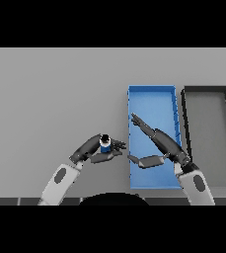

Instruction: Pick up the blue pipe and place it into the blue bin.

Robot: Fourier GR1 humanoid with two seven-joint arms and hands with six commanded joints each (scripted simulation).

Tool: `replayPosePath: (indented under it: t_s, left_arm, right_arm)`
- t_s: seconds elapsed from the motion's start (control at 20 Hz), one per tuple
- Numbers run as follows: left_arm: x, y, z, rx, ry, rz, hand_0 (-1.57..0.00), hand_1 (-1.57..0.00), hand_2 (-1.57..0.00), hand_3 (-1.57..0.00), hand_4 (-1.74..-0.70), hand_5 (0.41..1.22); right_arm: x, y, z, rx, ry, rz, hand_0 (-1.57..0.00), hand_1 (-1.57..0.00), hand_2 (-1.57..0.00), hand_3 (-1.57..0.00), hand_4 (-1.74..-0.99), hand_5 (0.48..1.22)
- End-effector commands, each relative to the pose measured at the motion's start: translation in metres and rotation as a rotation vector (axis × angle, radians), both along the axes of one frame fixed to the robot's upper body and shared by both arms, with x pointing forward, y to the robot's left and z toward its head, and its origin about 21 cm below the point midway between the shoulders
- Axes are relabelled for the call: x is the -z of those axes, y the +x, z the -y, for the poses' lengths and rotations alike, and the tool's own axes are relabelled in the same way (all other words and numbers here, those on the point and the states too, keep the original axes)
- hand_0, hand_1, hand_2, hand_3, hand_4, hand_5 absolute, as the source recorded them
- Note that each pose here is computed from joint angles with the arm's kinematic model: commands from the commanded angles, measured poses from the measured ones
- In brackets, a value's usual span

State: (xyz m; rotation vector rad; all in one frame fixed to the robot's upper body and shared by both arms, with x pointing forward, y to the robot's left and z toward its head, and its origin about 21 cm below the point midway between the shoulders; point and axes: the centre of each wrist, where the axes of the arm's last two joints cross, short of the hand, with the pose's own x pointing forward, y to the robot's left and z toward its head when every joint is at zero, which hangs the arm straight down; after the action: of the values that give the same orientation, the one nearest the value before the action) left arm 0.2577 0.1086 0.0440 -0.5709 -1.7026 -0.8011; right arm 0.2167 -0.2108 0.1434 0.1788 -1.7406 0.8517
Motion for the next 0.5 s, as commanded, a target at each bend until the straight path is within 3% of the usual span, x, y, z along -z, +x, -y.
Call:
replayPosePath:
  t_s: [0.0,0.45]
  left_arm:
    - [-0.001,-0.004,0.002,0.007,-0.005,0.003,-1.57,-1.57,-1.57,-1.57,-1.47,1.221]
    - [-0.002,-0.001,0.004,0.021,-0.002,-0.011,-1.57,-1.57,-1.57,-1.57,-1.47,1.221]
  right_arm:
    - [-0.006,0.003,-0.005,-0.03,-0.006,0.008,0.0,0.0,0.0,0.0,-1.256,0.523]
    - [-0.028,0.018,-0.057,-0.256,-0.056,-0.03,0.0,0.0,0.0,0.0,-1.201,0.514]
